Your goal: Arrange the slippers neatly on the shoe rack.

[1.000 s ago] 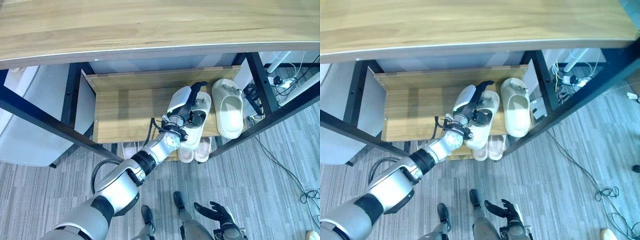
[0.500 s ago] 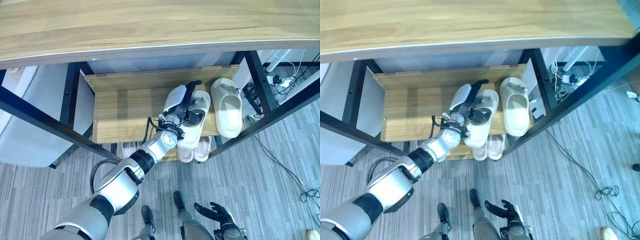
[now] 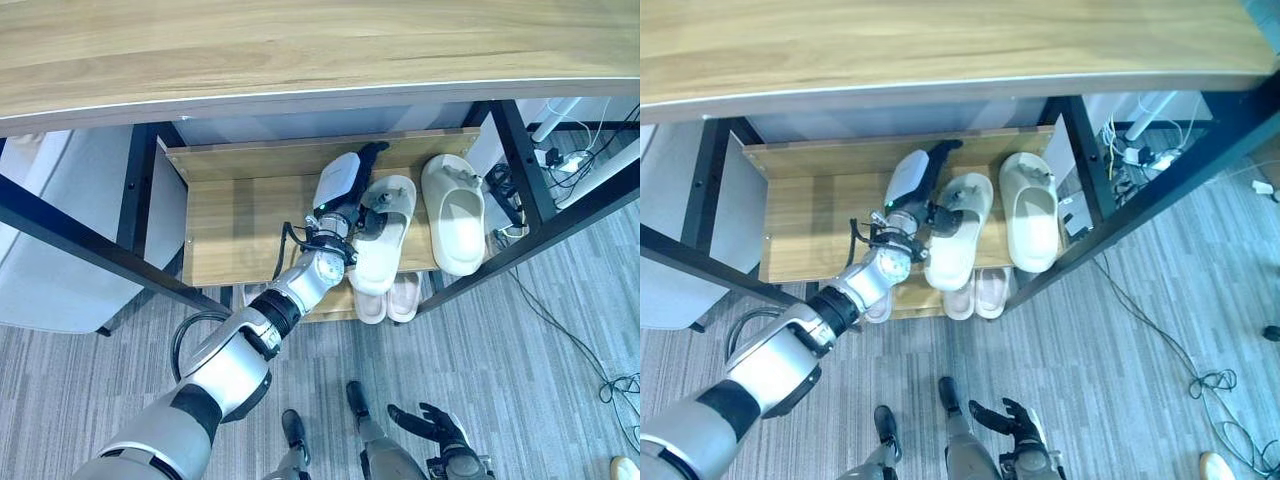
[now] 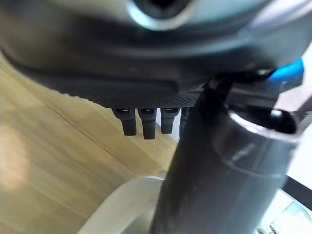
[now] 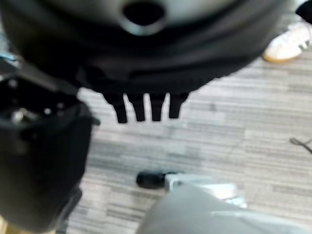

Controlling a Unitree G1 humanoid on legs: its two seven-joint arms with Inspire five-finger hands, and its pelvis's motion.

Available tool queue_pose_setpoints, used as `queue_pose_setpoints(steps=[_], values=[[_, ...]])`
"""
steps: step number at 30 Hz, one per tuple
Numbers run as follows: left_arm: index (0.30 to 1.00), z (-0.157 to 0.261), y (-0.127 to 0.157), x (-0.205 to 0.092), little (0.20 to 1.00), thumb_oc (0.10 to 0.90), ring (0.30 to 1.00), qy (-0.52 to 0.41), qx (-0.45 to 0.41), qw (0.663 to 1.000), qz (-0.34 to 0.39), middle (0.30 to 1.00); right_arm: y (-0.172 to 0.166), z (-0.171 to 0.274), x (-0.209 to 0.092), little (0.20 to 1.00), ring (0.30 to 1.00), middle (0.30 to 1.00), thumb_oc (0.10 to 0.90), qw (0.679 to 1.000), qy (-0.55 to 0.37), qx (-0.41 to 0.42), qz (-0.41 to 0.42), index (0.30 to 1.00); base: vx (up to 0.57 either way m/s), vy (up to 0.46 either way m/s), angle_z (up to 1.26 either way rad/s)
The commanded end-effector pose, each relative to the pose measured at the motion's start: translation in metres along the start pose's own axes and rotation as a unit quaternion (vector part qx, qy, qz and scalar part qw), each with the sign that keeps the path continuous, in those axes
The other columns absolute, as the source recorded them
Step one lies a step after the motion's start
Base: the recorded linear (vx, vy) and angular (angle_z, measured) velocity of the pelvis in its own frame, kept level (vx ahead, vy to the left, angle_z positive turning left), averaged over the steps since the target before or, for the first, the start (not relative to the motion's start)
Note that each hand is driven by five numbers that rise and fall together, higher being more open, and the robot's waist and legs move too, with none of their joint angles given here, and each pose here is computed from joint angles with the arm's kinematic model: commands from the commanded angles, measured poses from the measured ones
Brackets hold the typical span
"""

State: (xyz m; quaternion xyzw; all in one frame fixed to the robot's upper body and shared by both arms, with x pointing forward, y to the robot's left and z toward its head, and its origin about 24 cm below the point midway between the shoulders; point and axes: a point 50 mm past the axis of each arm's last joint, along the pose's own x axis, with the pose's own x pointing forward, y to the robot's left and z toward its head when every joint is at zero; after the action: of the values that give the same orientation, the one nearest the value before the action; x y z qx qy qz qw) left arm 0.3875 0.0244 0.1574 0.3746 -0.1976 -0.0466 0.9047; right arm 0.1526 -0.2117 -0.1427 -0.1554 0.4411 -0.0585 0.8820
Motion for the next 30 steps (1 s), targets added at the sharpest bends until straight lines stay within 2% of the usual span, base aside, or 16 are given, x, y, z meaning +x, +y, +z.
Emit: queue_pose_setpoints(steps=[1, 7, 15, 30], values=[[0.900, 0.059, 0.043, 0.038, 0.900, 0.800, 0.900, -0.070, -0.011, 0.994, 0.087, 0.900, -0.027, -0.023, -0.005, 0.900, 0.900, 0.900, 0.800, 0.999, 0.020, -0.018, -0.035, 0.900, 0.00, 0.000, 0.00], [0.900, 0.057, 0.039, 0.036, 0.900, 0.800, 0.900, -0.071, -0.007, 0.995, 0.073, 0.900, -0.027, -0.026, -0.005, 0.900, 0.900, 0.900, 0.800, 0.999, 0.030, -0.006, -0.037, 0.900, 0.00, 0.000, 0.00], [0.900, 0.051, 0.018, 0.023, 0.900, 0.800, 0.900, -0.069, -0.044, 0.996, 0.038, 0.900, -0.023, -0.019, -0.003, 0.900, 0.900, 0.900, 0.800, 0.999, 0.029, 0.011, -0.031, 0.900, 0.00, 0.003, 0.01], [0.900, 0.032, -0.014, -0.002, 0.900, 0.800, 0.900, -0.057, -0.061, 0.996, -0.019, 0.900, -0.010, -0.023, -0.004, 0.900, 0.900, 0.900, 0.800, 0.998, 0.045, 0.028, -0.016, 0.900, -0.01, 0.005, 0.03]])
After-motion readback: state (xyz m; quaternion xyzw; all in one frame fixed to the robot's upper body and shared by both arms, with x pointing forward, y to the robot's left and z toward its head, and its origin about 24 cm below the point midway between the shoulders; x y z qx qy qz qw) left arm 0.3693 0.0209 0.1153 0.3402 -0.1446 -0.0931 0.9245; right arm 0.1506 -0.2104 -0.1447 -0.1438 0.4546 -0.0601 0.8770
